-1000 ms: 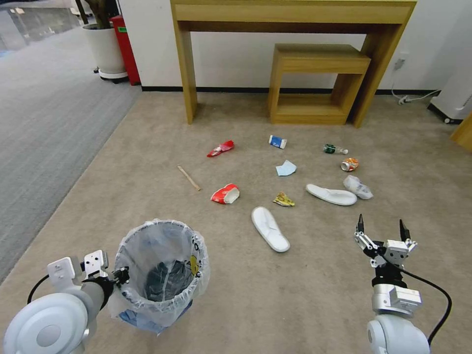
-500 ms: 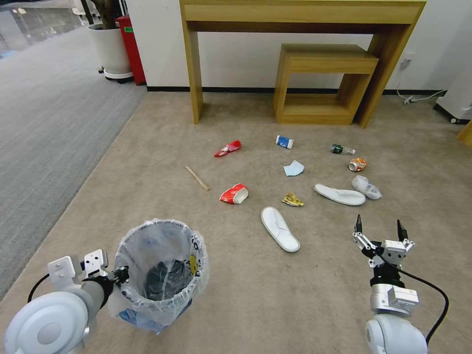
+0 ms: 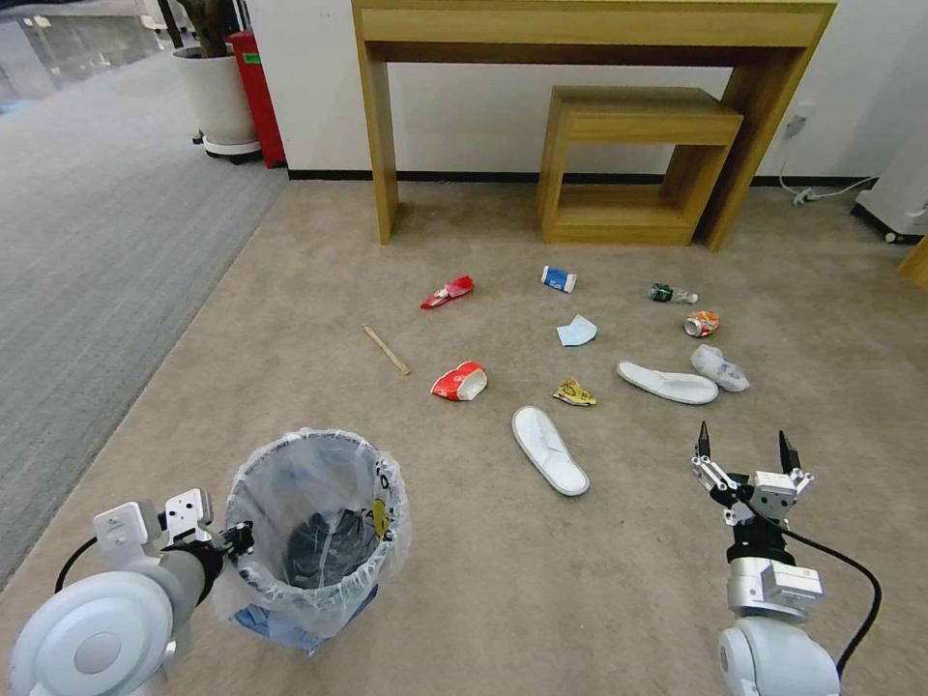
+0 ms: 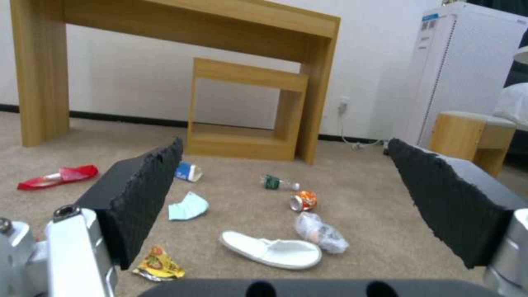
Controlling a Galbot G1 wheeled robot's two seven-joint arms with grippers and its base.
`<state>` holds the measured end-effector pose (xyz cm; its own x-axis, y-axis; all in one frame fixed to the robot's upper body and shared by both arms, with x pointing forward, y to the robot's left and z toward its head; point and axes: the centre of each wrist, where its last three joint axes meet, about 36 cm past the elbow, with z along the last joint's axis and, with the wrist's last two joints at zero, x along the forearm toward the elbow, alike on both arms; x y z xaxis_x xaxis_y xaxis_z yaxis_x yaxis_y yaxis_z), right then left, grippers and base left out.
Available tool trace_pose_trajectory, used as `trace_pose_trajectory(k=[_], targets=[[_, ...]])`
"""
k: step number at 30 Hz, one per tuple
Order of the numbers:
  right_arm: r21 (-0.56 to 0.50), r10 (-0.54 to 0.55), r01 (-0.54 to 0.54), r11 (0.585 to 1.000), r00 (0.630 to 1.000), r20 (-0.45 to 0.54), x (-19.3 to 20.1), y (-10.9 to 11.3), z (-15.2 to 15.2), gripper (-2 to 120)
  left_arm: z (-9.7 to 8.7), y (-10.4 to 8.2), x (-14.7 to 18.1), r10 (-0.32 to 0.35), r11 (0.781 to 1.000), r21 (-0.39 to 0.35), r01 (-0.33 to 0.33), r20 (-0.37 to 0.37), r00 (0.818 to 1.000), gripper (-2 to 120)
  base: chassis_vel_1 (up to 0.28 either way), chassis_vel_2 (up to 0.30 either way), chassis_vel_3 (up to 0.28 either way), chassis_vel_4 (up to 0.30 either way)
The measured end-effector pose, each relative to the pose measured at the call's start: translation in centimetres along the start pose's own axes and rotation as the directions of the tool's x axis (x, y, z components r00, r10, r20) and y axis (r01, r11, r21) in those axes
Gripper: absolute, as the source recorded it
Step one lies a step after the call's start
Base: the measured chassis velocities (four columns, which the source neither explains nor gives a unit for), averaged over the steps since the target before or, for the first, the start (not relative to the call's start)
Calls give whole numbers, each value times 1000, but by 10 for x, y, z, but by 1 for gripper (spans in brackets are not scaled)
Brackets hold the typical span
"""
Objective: Pick up the trash bin and place the garbage on the floor into it.
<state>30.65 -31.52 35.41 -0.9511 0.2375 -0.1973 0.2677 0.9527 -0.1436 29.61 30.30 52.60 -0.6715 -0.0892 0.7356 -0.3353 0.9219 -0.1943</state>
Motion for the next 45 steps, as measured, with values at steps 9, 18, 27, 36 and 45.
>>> trace_pose_trajectory(k=[9,18,27,36,45], targets=[[5,-2,2,1000,1000,2,2,-2,-3,92,2,-1,2,4,1000,-1,-4,-1,1000,0,-16,13,16,-15],[7,-3,3,1000,1000,3,3,-2,-4,92,2,-2,2,7,1000,-3,-7,-1,1000,0,-136,143,136,-124],[6,-5,5,1000,1000,2,4,-1,-4,92,2,-2,3,7,1000,-5,-7,-1,1000,0,-136,124,129,-133],[6,-5,5,1000,1000,0,4,-1,-2,92,3,-2,2,7,1000,-5,-7,-1,1000,0,-91,105,99,-102],[6,-4,4,1000,1000,2,5,0,-1,92,3,-2,2,6,1000,-5,-6,-2,1000,0,-69,89,70,-85]])
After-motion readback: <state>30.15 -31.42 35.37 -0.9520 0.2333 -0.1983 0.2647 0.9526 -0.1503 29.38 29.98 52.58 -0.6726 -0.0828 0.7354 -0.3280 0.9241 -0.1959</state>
